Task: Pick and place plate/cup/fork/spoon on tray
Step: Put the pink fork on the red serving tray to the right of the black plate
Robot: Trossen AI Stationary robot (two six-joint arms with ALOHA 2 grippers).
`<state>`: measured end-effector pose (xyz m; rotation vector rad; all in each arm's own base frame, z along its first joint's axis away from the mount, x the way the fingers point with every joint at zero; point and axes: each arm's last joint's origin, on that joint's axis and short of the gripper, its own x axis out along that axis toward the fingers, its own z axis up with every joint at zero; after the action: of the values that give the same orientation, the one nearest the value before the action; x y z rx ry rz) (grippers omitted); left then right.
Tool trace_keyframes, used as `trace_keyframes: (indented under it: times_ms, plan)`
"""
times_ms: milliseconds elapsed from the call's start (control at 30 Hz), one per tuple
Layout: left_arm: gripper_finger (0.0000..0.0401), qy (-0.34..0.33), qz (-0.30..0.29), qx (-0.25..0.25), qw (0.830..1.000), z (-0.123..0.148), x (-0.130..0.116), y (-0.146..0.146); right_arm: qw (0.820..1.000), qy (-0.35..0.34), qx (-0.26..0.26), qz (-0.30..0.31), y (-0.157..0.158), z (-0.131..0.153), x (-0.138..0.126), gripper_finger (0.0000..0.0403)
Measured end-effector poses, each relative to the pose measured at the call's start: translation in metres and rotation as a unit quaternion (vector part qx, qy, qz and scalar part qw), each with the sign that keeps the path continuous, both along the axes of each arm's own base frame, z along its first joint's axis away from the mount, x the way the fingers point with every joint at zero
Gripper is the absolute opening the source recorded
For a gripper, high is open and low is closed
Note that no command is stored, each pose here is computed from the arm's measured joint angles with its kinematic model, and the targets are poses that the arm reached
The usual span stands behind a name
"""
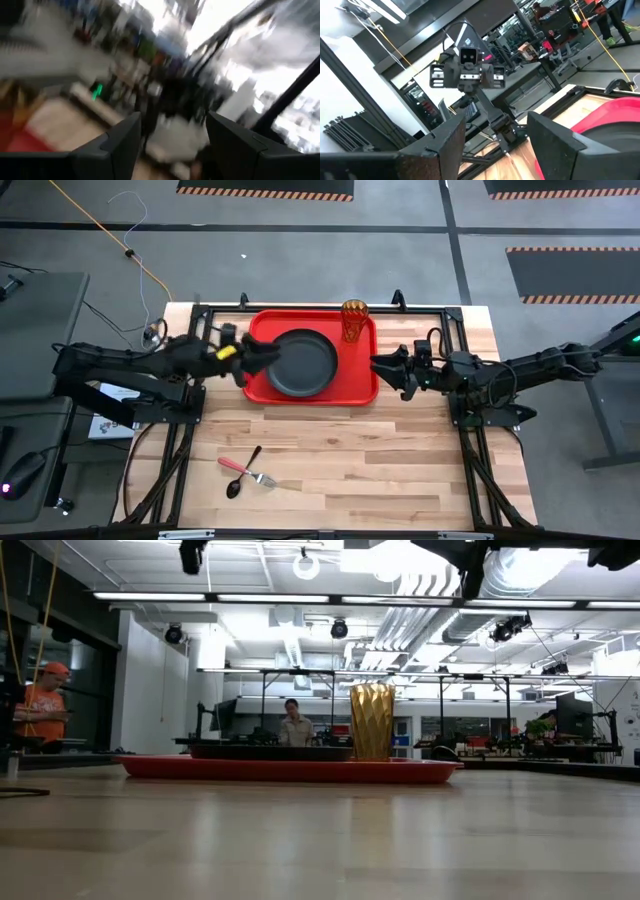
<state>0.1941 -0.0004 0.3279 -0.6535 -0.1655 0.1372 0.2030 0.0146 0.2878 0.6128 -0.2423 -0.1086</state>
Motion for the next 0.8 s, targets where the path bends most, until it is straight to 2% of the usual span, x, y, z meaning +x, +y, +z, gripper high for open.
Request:
trace_keyframes:
  times_ms: [67,133,233,300,467,567,633,700,800]
  plan:
    - [0.0214,0.079,-0.029,-0.021,0.996,-0.004,0.005,-0.006,1.000,0.001,0.001,-0.002,0.000,0.000,0.000,0.0204]
    - [0.0214,0.173,-0.067,-0.037,0.982,-0.010,0.011,-0.016,1.000,0.003,0.004,-0.001,0.000,-0.001,0.000,0.0204]
    - [0.0214,0.309,-0.141,-0.037,0.940,-0.020,0.015,-0.037,1.000,0.008,0.003,-0.001,0.000,-0.002,0.000,0.0204]
    - [0.0214,0.369,-0.195,-0.027,0.908,-0.028,0.017,-0.055,1.000,0.010,0.003,-0.001,0.000,-0.002,0.000,0.0204]
    - [0.0214,0.455,-0.327,0.054,0.826,-0.060,0.015,-0.116,1.000,0.019,0.003,-0.001,0.000,-0.004,0.001,0.0204]
    - [0.0214,0.514,-0.358,0.116,0.771,-0.087,0.008,-0.149,1.000,0.024,0.002,-0.001,0.000,-0.005,0.001,0.0204]
    - [0.0214,0.537,-0.372,0.152,0.741,-0.105,0.004,-0.170,1.000,0.029,0.001,-0.001,0.000,-0.006,0.001,0.0204]
    - [0.0213,0.551,-0.373,0.189,0.723,-0.122,0.002,-0.186,1.000,0.031,0.001,-0.001,0.000,-0.006,0.001,0.0204]
    - [0.0213,0.567,-0.354,0.226,0.708,-0.145,0.003,-0.201,0.999,0.034,0.000,-0.001,0.000,-0.007,0.001,0.0204]
